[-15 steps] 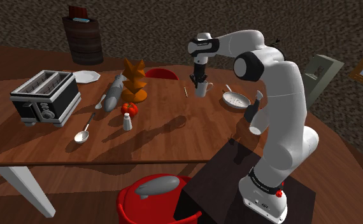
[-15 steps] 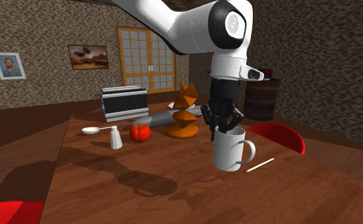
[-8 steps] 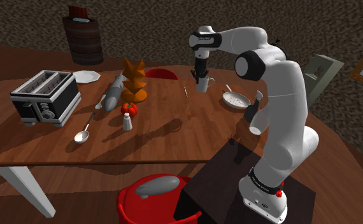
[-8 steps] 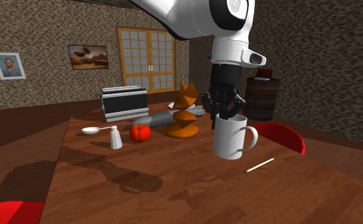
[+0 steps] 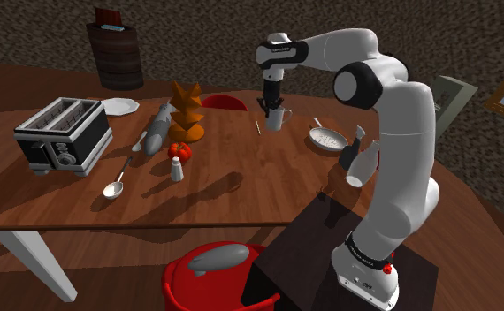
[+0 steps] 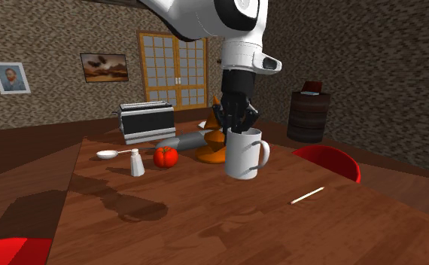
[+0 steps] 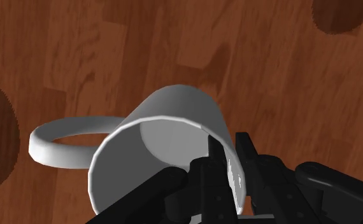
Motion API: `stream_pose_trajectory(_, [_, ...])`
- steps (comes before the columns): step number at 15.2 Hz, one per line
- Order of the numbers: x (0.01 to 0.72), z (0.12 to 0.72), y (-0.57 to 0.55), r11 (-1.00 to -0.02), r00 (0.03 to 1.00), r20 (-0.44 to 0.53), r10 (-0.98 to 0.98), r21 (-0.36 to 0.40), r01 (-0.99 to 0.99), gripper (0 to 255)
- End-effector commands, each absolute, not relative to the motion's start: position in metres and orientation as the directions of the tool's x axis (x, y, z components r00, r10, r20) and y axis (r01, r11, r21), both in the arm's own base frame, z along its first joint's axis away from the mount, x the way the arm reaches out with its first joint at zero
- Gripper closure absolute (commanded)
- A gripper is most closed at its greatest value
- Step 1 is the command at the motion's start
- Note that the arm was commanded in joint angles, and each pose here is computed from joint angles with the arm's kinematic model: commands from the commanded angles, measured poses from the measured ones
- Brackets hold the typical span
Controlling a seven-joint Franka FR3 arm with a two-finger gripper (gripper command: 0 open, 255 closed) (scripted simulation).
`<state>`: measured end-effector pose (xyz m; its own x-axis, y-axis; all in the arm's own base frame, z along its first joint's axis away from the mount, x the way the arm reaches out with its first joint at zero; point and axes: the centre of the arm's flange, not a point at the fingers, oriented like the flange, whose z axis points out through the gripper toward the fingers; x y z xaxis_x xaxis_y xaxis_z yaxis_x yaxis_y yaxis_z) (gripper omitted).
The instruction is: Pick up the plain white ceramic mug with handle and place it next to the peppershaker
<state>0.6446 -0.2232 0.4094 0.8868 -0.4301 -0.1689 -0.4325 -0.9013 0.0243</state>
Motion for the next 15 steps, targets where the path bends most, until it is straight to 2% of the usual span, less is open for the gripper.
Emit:
stream_pose_trajectory(1, [0.643,0.409,-0.197,-0.901,0.886,-0.168,-0.431,0.025,-0.433,255])
stream_pose_trajectory(15, [0.630,0.409,-0.012,-0.901,0.886,-0.168,-0.431,0.025,-0.433,255])
